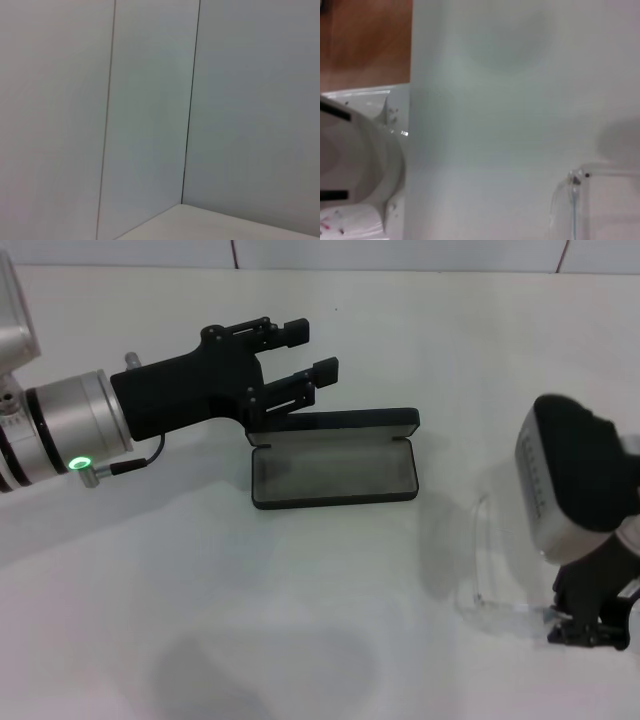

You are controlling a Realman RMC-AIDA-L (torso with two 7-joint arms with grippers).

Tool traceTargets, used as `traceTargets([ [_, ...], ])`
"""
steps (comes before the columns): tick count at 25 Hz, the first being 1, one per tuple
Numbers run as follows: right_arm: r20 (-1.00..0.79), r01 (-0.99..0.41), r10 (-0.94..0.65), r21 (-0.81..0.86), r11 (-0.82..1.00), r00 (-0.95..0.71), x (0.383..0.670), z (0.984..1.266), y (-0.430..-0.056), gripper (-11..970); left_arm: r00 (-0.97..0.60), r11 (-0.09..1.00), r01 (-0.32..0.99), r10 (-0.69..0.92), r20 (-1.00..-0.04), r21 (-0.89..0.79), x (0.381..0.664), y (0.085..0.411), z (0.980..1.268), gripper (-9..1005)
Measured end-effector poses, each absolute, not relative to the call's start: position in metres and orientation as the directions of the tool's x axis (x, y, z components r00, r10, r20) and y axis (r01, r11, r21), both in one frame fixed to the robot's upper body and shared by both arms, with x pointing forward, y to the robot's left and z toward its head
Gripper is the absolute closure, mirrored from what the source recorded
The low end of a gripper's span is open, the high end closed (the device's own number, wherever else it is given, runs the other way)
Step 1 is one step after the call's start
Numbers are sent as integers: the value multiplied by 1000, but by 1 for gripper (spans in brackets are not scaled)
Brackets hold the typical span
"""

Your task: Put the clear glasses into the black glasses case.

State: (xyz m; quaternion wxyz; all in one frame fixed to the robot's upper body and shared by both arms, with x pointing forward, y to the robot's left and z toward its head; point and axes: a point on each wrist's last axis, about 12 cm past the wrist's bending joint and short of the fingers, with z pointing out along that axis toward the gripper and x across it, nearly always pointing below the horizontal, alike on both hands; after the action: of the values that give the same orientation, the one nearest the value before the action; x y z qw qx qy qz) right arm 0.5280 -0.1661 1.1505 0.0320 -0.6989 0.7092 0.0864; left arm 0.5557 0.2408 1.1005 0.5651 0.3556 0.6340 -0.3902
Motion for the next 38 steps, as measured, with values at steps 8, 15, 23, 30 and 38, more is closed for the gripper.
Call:
traceTargets([
  [8, -362, -998, -930, 38, 56, -66, 532, 1184, -190, 824, -107, 442, 892, -2, -994, -96, 554, 243, 1102, 403],
  [15, -625, -984, -777, -78, 160, -77, 546, 1194, -222, 839, -107, 404, 907, -58, -993, -122, 551, 244, 1110, 402],
  [23, -879, -968, -443, -237, 82, 177, 542, 1156, -252, 840, -79, 362, 925, -105, -991, -112, 545, 252, 1119, 402],
  [30, -906, -940, -293, -336, 55, 306, 540, 1116, -244, 840, -65, 337, 937, -88, -994, -91, 551, 246, 1123, 402],
  [38, -917, -947, -255, -322, 16, 308, 550, 1106, -220, 841, -53, 253, 965, -78, -996, -71, 554, 228, 1130, 402],
])
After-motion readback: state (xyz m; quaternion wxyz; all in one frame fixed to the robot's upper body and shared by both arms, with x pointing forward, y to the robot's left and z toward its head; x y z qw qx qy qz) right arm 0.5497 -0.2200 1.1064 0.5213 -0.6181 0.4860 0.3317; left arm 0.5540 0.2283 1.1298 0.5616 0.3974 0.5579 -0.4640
